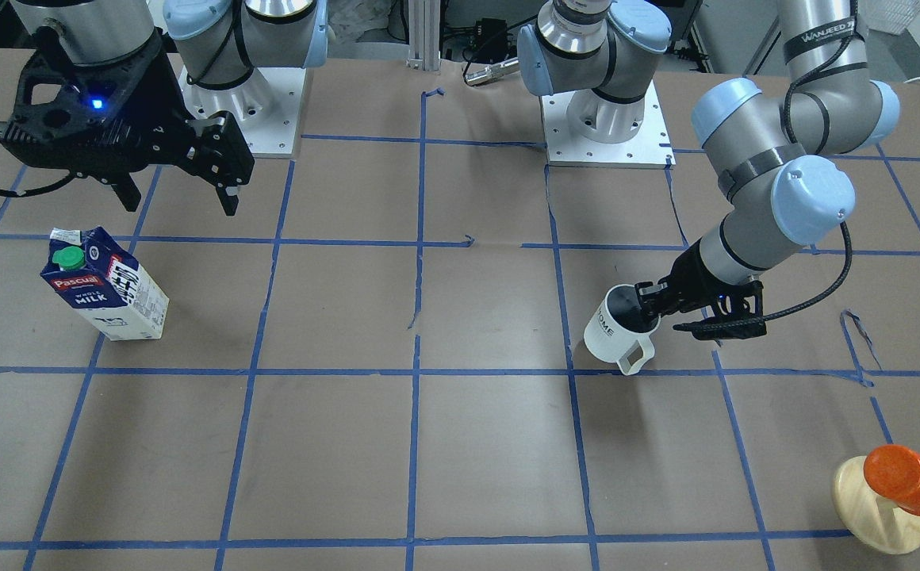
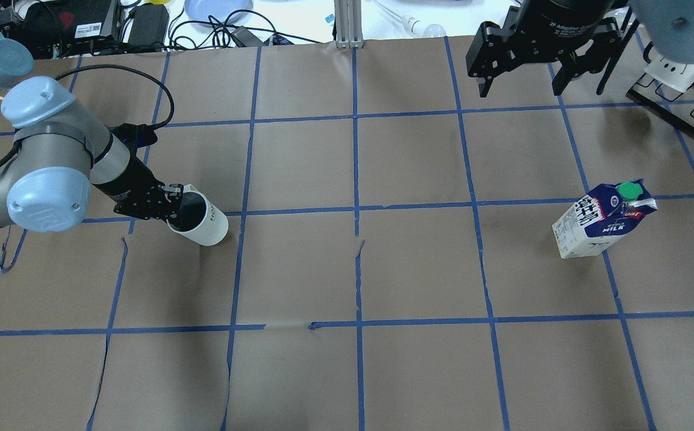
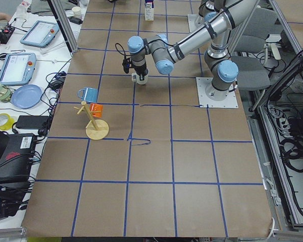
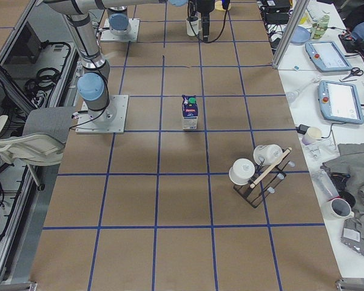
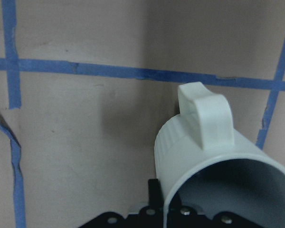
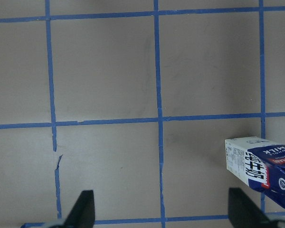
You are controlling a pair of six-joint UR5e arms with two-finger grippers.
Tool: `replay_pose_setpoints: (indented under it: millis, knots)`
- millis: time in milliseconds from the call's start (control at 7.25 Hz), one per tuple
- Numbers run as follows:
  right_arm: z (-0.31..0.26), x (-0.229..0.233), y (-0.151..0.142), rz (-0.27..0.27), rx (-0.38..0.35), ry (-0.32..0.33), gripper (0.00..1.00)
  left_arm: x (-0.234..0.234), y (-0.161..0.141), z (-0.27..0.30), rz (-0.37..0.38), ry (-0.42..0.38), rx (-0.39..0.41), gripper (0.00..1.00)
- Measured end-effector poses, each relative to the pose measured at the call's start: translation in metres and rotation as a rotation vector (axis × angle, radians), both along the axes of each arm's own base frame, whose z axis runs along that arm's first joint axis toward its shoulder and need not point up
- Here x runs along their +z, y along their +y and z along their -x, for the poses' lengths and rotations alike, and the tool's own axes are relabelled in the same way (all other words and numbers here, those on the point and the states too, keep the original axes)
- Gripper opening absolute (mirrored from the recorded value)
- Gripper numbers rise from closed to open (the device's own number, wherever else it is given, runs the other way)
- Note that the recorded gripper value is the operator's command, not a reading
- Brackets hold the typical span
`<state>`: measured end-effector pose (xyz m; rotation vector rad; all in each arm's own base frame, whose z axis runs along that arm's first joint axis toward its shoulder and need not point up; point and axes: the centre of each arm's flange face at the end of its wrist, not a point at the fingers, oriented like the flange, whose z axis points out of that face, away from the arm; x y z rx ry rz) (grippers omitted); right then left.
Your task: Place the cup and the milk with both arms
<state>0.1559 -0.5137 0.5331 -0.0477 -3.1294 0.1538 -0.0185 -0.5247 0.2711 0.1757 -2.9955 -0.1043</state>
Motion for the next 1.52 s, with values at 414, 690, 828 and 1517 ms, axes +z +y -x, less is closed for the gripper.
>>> replay_pose_setpoints:
  millis: [414, 690, 828, 1517]
  knots:
    - [0.001, -0.003, -0.003, -0.005, 0.001, 0.002, 1.00, 0.051, -0.052, 0.081, 0.097, -0.028, -0.054, 0.00]
    - [0.002, -0.004, -0.001, -0.010, -0.001, 0.010, 1.00, 0.039, -0.076, 0.132, 0.106, -0.028, -0.031, 0.00]
    - [0.003, -0.004, 0.000, -0.013, -0.001, 0.014, 1.00, 0.031, -0.090, 0.156, 0.126, -0.025, -0.008, 0.00]
    - [0.003, -0.003, 0.002, -0.016, -0.003, 0.014, 1.00, -0.001, -0.161, 0.274, 0.164, -0.003, 0.091, 0.02]
